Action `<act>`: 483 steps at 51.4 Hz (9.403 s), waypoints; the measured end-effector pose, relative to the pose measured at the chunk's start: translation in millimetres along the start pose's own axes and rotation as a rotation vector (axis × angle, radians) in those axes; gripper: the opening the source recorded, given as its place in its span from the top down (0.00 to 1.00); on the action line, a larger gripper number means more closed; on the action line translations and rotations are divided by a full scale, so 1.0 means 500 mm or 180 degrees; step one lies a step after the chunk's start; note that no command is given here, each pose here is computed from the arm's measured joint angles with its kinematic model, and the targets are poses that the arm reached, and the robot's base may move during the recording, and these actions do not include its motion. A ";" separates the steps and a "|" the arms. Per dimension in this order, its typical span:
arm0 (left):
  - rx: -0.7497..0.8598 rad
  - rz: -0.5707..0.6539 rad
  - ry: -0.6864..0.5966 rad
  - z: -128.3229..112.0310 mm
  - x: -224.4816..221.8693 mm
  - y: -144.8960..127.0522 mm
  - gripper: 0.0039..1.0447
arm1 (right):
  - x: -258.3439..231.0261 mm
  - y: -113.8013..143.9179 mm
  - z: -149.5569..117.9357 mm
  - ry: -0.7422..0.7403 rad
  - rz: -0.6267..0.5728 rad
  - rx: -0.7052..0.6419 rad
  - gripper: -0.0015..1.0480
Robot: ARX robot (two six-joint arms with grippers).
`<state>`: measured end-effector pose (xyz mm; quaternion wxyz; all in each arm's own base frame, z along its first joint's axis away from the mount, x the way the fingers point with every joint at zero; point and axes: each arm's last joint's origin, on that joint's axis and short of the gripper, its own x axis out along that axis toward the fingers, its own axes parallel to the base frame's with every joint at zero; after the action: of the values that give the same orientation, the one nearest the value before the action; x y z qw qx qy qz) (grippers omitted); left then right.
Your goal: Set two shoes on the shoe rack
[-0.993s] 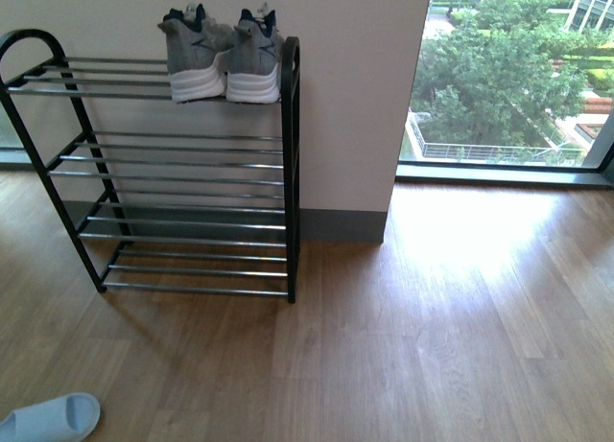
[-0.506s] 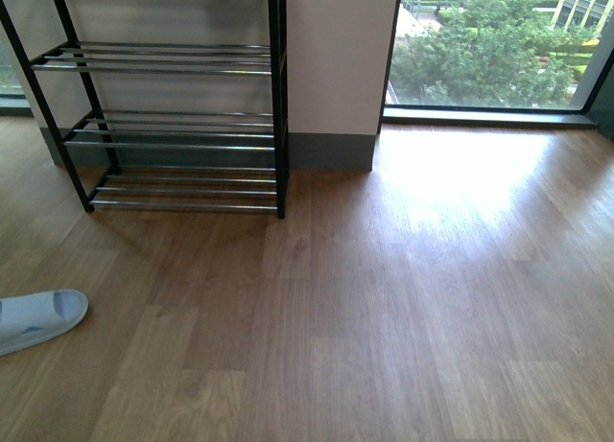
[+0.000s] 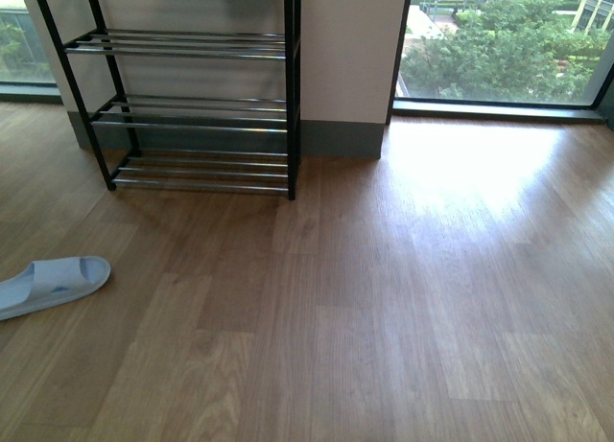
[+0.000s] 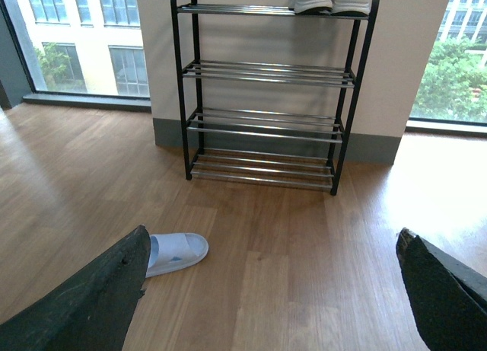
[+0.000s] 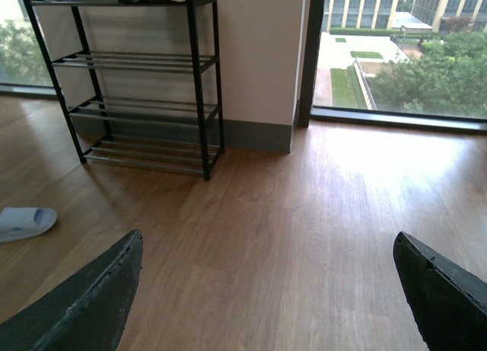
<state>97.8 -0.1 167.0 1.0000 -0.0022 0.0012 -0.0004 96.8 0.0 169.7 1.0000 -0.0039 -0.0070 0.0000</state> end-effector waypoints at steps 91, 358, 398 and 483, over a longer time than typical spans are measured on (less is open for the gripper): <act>0.0000 0.0000 -0.0001 0.000 0.000 0.000 0.09 | 0.000 0.000 0.000 0.0000 0.0008 0.0002 0.09; 0.0000 -0.0002 -0.0001 0.000 0.000 0.000 0.09 | 0.380 -0.120 -0.141 0.1716 -0.0443 -0.0244 0.09; 0.0000 -0.0002 0.0000 0.000 0.000 0.000 0.09 | 0.532 0.051 -0.560 0.2712 0.0273 -0.1025 0.09; 0.0000 -0.0002 0.0000 0.000 0.000 0.000 0.09 | 0.495 -0.193 -0.576 0.3559 -0.0174 -0.0797 0.09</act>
<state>97.8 -0.2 167.0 1.0000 -0.0022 0.0012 -0.0008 348.5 -98.6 -114.0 0.8432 -0.1215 0.5229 -0.0287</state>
